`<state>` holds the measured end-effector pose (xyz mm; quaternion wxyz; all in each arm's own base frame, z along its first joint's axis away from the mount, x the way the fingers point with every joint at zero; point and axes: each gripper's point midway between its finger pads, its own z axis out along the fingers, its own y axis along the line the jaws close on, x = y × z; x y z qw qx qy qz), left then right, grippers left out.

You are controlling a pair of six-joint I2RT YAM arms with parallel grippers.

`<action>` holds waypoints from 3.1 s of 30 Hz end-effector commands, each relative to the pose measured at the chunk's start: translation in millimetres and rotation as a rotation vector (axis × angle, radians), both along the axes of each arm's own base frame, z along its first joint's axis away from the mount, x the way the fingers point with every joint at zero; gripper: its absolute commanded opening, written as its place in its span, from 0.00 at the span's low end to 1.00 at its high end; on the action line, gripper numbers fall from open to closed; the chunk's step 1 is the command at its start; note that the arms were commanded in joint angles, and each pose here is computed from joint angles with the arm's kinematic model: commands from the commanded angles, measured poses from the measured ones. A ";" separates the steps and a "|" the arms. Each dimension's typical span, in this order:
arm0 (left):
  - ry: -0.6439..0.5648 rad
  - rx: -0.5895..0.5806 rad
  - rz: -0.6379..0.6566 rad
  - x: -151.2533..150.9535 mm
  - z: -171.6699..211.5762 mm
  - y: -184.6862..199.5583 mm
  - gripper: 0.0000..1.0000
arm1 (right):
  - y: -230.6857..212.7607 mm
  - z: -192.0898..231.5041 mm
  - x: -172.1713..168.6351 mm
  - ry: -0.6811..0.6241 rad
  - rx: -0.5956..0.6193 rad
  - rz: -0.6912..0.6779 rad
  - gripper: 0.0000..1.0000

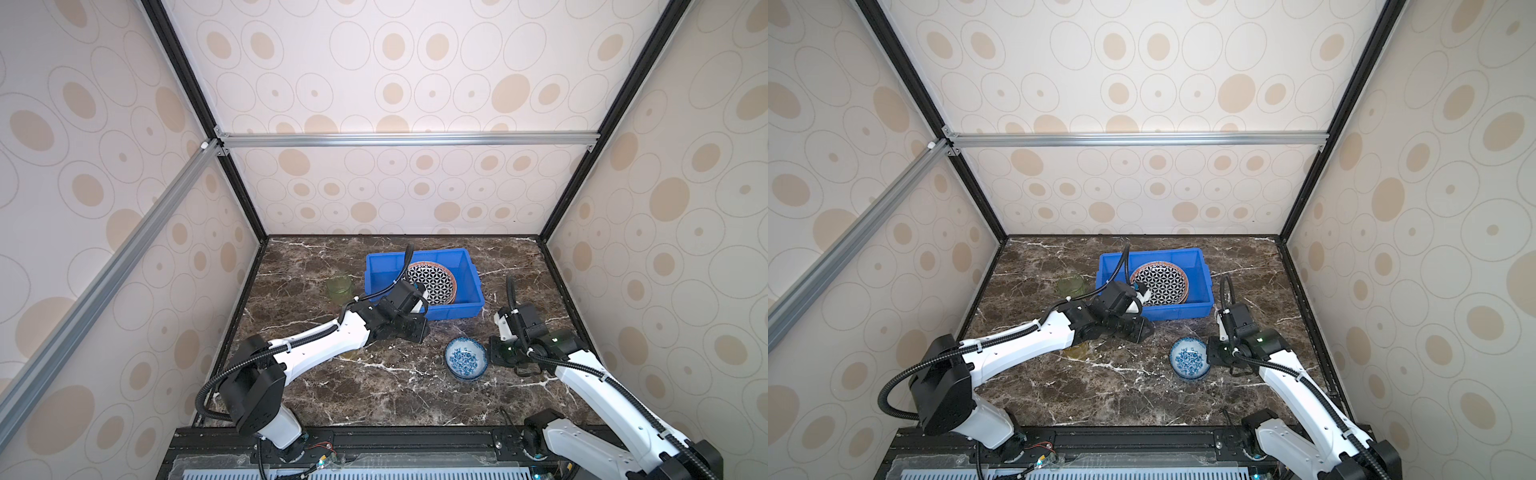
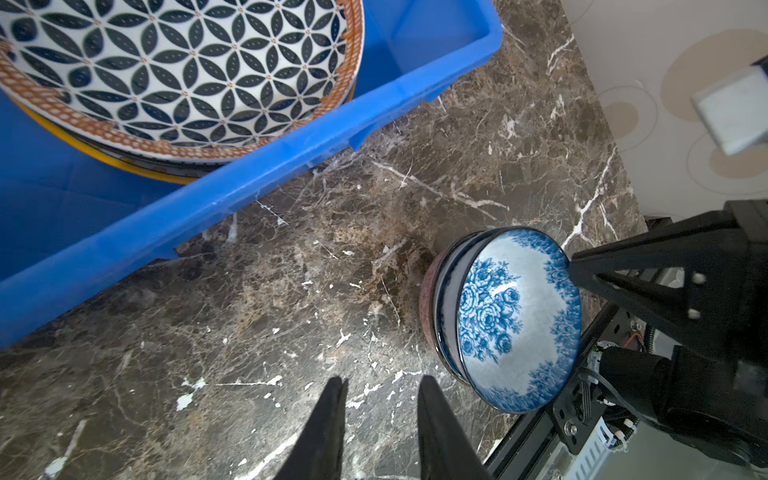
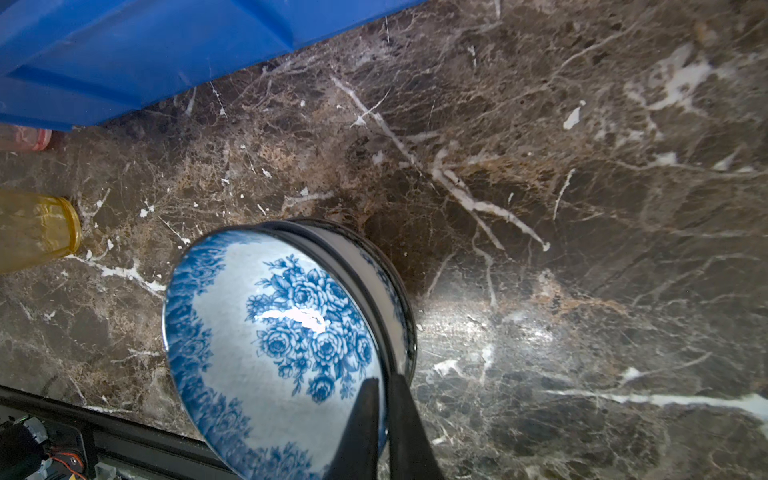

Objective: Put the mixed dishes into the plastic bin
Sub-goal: 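Grip the bowl stack rim with the right gripper while the left gripper approaches, then grasp the top floral bowl with the left gripper while the right holds the stack, then lift the top floral bowl toward the bin with the left gripper while the right holds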

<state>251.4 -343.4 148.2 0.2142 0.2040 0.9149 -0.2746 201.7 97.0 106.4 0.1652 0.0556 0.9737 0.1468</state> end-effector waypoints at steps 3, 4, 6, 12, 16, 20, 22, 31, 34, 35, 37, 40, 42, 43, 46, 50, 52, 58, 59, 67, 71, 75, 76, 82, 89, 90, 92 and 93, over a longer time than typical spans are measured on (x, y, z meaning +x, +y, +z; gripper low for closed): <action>-0.007 -0.014 -0.053 -6.4 8.2 -16.6 0.31 | 1.9 -7.1 -3.5 0.020 -0.004 0.017 0.10; -0.003 -0.014 -0.057 -7.7 7.1 -18.2 0.31 | 1.9 -7.3 -3.4 0.021 -0.004 0.017 0.10; 0.001 -0.011 -0.066 -10.1 5.3 -22.3 0.31 | 1.7 -7.6 -3.2 0.019 -0.005 0.017 0.10; 0.005 -0.012 -0.096 -16.7 3.7 -36.8 0.31 | 2.6 -6.9 -3.3 0.016 0.001 0.018 0.10; 0.012 -0.001 -0.122 -21.6 -1.0 -46.8 0.31 | 2.5 -7.3 -4.1 0.013 0.004 0.017 0.10; 0.023 0.011 -0.131 -24.0 -7.2 -53.9 0.31 | 3.2 -8.0 -4.6 0.014 0.009 0.018 0.10; 0.030 0.017 -0.137 -25.4 -10.2 -57.1 0.31 | 3.6 -8.2 -4.4 0.015 0.010 0.018 0.10; 0.047 0.071 -0.142 -27.4 -24.4 -65.8 0.31 | 3.3 -7.7 -5.0 0.010 0.011 0.019 0.10; 0.049 0.091 -0.147 -28.1 -27.7 -69.3 0.31 | 3.7 -7.0 -4.5 0.008 0.014 0.019 0.10; 0.050 0.101 -0.149 -29.0 -29.7 -70.3 0.30 | 3.9 -6.5 -4.2 0.006 0.014 0.019 0.10; 0.049 0.119 -0.149 -28.9 -32.4 -72.3 0.30 | 4.2 -6.1 -4.1 0.005 0.016 0.020 0.10; 0.049 0.134 -0.151 -29.2 -35.6 -74.9 0.29 | 4.1 -6.7 -4.4 0.005 0.016 0.020 0.10; 0.046 0.143 -0.146 -27.8 -36.4 -74.8 0.27 | 4.0 -6.8 -4.5 0.004 0.017 0.020 0.10; 0.046 0.149 -0.146 -27.8 -37.4 -74.7 0.26 | 4.0 -7.4 -4.9 0.005 0.016 0.021 0.10; 0.044 0.165 -0.146 -26.9 -39.0 -74.0 0.24 | 3.4 -7.5 -5.3 0.004 0.014 0.021 0.10; 0.036 0.184 -0.137 -25.2 -41.3 -72.5 0.19 | 3.4 -7.9 -5.4 0.004 0.014 0.022 0.10; 0.034 0.189 -0.132 -24.2 -41.9 -71.8 0.15 | 3.8 -7.1 -5.1 0.002 0.016 0.021 0.10; 0.018 0.206 -0.120 -20.9 -41.0 -69.3 0.07 | 4.3 -4.6 -4.1 -0.003 0.018 0.023 0.10; 0.013 0.208 -0.119 -20.1 -40.6 -69.2 0.05 | 4.3 -3.7 -3.7 -0.005 0.018 0.025 0.11; -0.021 0.198 -0.104 -14.2 -30.5 -69.5 0.00 | -3.4 10.8 -0.9 -0.039 -0.031 0.033 0.15; -0.037 0.169 -0.102 -13.0 -21.4 -73.1 0.00 | -6.0 16.3 0.1 -0.057 -0.040 0.026 0.17; -0.054 0.137 -0.103 -12.3 -11.0 -75.6 0.00 | -6.9 19.8 0.5 -0.072 -0.040 0.022 0.18; -0.057 0.134 -0.104 -12.3 -9.4 -75.6 0.00 | -6.7 20.5 0.4 -0.075 -0.038 0.022 0.19; -0.075 0.068 -0.101 -11.8 6.5 -78.5 0.00 | -8.0 24.1 0.0 -0.096 -0.035 0.016 0.20; -0.112 0.072 -0.070 -3.6 21.2 -67.4 0.00 | -7.3 22.5 -1.3 -0.084 -0.032 0.018 0.20; -0.118 0.073 -0.065 -1.9 23.2 -65.3 0.00 | -7.1 22.0 -1.6 -0.083 -0.032 0.019 0.20; -0.131 0.074 -0.045 1.9 27.9 -59.5 0.00 | -6.0 22.0 -1.4 -0.082 -0.026 0.021 0.20; -0.135 0.071 -0.036 3.6 29.6 -57.0 0.00 | -5.6 21.3 -1.6 -0.079 -0.025 0.023 0.20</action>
